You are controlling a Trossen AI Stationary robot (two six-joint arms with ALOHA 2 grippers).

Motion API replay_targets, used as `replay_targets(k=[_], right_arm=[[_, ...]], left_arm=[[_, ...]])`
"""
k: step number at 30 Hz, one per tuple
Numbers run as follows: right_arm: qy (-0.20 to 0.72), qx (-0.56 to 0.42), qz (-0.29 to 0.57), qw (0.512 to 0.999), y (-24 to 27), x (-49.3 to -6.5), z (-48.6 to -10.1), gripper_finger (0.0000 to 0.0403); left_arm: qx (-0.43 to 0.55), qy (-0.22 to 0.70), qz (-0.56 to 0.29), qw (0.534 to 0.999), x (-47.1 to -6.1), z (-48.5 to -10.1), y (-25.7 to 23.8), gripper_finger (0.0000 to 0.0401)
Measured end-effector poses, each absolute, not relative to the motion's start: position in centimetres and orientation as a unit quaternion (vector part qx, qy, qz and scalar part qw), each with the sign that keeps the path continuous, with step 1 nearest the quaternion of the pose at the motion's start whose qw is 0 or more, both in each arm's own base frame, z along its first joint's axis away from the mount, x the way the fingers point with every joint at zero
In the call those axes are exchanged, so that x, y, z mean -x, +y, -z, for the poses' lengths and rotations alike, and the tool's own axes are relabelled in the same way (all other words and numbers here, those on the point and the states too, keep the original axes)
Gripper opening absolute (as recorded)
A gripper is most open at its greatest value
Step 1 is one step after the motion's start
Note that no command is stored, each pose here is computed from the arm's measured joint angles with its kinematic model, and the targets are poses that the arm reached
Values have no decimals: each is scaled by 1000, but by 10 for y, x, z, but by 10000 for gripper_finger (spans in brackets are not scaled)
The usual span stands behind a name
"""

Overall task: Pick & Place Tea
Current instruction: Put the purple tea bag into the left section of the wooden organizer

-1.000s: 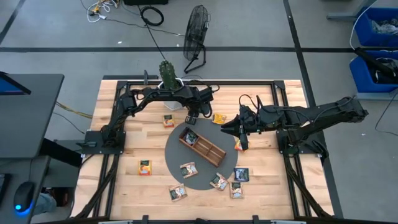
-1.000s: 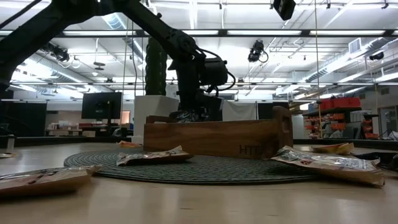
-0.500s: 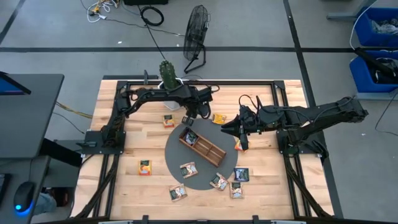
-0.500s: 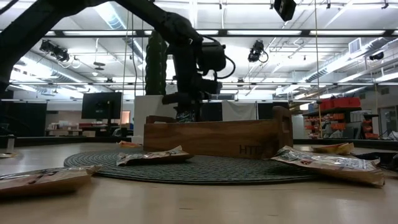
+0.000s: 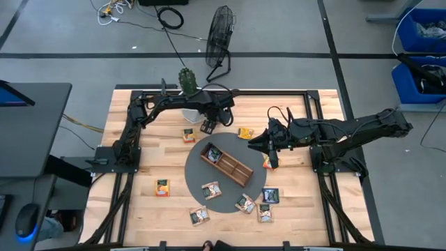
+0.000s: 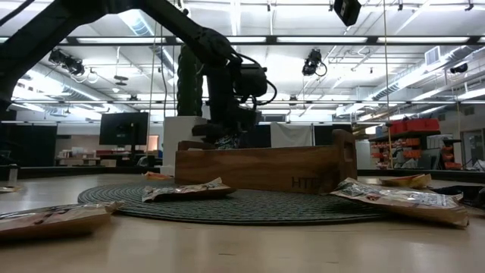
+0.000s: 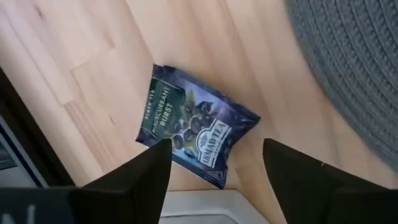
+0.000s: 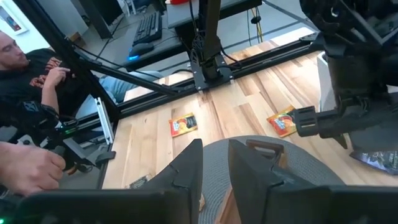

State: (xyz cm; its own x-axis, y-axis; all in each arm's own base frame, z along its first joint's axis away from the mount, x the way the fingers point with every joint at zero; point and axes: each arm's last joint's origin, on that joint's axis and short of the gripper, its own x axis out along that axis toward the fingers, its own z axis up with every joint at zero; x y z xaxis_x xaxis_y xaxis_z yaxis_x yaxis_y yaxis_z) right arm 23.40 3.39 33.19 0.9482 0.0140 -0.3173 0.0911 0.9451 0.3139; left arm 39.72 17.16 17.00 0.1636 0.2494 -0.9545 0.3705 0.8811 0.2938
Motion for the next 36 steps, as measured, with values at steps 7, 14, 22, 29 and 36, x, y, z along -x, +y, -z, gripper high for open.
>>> replay_targets(k=[7, 14, 22, 29, 36], right_arm=[[163, -164, 20, 973, 34, -234, -331, 84], [165, -163, 21, 972, 34, -234, -331, 84], [165, -165, 21, 972, 34, -234, -331, 84], [164, -171, 22, 971, 34, -234, -331, 84], [165, -173, 22, 971, 34, -234, -331, 84]], left_arm=[[-234, 650, 52, 721, -400, -156, 172, 237], [-238, 644, 46, 725, -405, -149, 174, 225], [-235, 645, 48, 726, -404, -149, 174, 171], [-234, 645, 48, 726, -404, -149, 174, 83], [-230, 657, 38, 717, -405, -148, 166, 6]])
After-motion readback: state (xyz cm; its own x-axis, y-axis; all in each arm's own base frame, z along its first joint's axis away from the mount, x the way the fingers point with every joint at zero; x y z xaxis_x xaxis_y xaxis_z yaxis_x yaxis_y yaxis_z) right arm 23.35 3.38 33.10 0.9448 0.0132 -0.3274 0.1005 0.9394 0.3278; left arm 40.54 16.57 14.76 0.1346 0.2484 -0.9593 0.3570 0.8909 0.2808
